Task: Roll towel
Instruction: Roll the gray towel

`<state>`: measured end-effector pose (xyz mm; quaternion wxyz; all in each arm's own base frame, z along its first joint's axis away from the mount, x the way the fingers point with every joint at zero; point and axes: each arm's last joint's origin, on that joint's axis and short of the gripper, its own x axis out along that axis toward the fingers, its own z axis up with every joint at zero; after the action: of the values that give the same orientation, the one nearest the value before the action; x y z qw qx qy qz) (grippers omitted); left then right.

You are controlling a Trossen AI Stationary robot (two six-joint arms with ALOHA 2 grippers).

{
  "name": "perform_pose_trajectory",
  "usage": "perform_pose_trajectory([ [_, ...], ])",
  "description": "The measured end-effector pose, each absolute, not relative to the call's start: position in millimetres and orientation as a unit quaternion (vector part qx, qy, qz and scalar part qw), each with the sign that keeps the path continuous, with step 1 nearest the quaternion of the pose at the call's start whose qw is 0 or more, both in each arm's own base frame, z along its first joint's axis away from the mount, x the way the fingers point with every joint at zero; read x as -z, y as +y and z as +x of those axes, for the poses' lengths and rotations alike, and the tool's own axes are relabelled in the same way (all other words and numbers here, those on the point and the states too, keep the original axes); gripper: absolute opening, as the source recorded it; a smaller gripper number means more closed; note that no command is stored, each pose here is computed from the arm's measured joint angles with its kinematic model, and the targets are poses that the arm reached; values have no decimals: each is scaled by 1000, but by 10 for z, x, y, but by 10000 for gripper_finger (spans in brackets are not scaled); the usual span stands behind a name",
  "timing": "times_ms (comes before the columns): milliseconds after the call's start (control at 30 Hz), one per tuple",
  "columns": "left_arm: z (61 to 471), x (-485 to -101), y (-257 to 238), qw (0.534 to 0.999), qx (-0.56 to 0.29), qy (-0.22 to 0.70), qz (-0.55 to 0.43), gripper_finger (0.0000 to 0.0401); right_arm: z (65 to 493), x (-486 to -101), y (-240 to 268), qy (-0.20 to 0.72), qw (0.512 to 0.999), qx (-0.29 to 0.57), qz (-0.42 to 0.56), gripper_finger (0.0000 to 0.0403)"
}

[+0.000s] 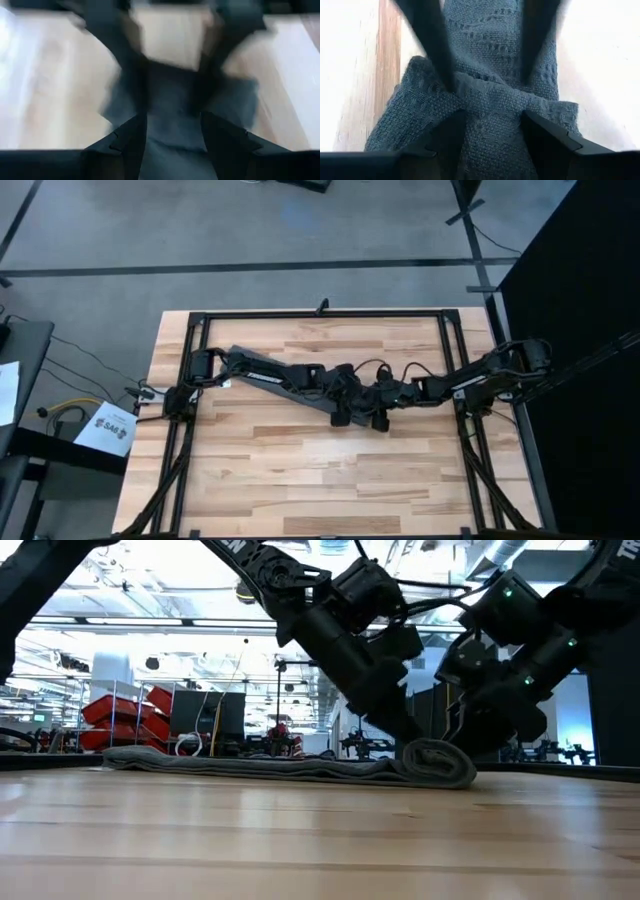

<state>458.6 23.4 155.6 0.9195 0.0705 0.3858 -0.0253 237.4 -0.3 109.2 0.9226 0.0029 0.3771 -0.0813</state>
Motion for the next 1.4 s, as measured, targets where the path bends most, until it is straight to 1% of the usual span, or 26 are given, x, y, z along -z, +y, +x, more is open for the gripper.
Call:
perform_pose_trajectory([
  [167,4554,-1450,106,912,34,403,68,174,2372,-1090,1,379,922,74,-8,189],
  [300,4514,-1353,20,918,33,392,54,174,2372,-1088,5,380,923,68,-9,189],
  [700,4520,-1345,-103,919,23,388,70,173,2369,-1112,12,373,926,56,-11,189],
  [800,4531,-1345,-95,921,26,381,70,174,2315,-1202,38,372,927,51,-14,189],
  [933,4523,-1337,-76,919,28,386,70,174,2151,-1428,51,370,926,66,14,189],
  [1067,4521,-1335,-74,918,29,388,73,174,1950,-1525,139,403,911,68,53,189],
  [1233,4544,-1294,-50,923,13,383,45,174,1873,-1428,321,420,902,50,81,189],
  [1400,4579,-1192,-45,924,3,381,21,174,1897,-1209,413,431,894,101,72,189],
])
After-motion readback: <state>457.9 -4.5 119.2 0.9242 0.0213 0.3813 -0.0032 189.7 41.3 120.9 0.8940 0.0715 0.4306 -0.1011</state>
